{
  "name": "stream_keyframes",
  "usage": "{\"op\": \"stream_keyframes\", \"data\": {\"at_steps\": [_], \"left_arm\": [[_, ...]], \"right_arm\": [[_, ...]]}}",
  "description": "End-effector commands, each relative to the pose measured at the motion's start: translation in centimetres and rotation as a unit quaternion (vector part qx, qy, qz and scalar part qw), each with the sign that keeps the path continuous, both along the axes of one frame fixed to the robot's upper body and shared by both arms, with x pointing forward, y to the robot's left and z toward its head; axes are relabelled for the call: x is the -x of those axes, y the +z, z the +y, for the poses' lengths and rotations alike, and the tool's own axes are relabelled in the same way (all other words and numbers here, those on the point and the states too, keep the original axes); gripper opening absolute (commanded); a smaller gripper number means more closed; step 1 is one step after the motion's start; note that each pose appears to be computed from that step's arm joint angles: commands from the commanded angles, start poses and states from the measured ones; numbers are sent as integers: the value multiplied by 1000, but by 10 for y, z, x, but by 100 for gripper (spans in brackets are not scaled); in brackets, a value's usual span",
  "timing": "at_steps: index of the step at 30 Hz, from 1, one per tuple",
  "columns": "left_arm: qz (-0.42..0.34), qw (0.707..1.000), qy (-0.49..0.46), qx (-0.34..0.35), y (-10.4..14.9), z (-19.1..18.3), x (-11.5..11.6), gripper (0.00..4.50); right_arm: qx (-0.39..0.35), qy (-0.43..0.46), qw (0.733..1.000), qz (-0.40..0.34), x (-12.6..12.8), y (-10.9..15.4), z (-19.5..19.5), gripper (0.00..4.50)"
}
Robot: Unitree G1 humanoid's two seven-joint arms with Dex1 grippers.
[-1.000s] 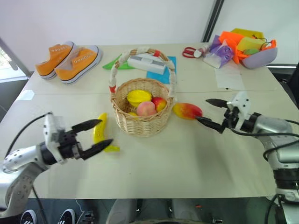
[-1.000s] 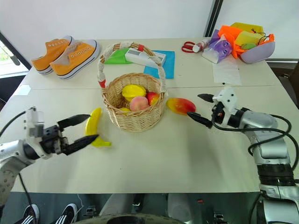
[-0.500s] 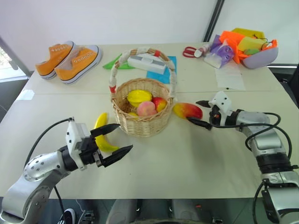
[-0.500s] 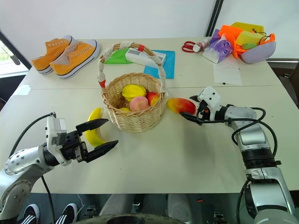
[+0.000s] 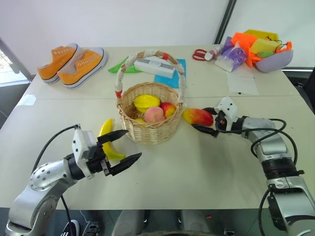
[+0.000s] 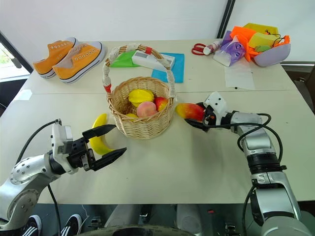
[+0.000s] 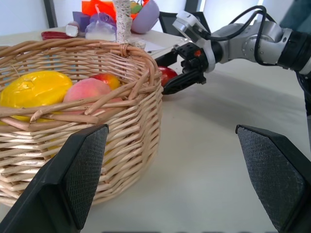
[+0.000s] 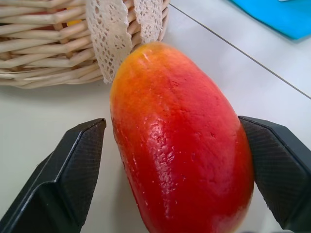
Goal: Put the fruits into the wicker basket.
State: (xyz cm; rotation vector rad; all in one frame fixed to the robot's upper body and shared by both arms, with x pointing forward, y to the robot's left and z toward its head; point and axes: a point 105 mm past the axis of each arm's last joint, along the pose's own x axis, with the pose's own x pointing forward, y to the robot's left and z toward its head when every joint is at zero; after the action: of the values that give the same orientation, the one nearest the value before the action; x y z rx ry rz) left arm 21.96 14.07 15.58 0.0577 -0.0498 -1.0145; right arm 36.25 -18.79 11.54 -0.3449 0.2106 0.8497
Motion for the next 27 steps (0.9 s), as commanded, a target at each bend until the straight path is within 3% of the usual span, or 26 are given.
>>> {"op": "stream_keyframes", "data": {"at_steps": [1, 6, 12, 18, 24, 27], "left_arm": [[-19, 1000, -2, 1, 5, 0, 1, 450], [-19, 1000, 4, 3, 6, 2, -1, 450], [-26, 999, 26, 7, 11, 13, -8, 450], [-31, 998, 54, 32, 20, 26, -17, 450], [-44, 996, 77, 29, 30, 42, -21, 450], [-53, 993, 104, 28, 32, 49, -29, 450]], "right_arm": [[-5, 0, 1000, -29, -1, 14, -1, 281], [-9, -3, 999, -31, 12, 20, -12, 281], [-47, -9, 998, -30, 48, 61, -33, 281], [-59, 90, 993, 42, 99, 88, -9, 281], [-87, 147, 984, -42, 90, 126, 57, 281], [-67, 136, 984, -90, 68, 133, 87, 281]]}}
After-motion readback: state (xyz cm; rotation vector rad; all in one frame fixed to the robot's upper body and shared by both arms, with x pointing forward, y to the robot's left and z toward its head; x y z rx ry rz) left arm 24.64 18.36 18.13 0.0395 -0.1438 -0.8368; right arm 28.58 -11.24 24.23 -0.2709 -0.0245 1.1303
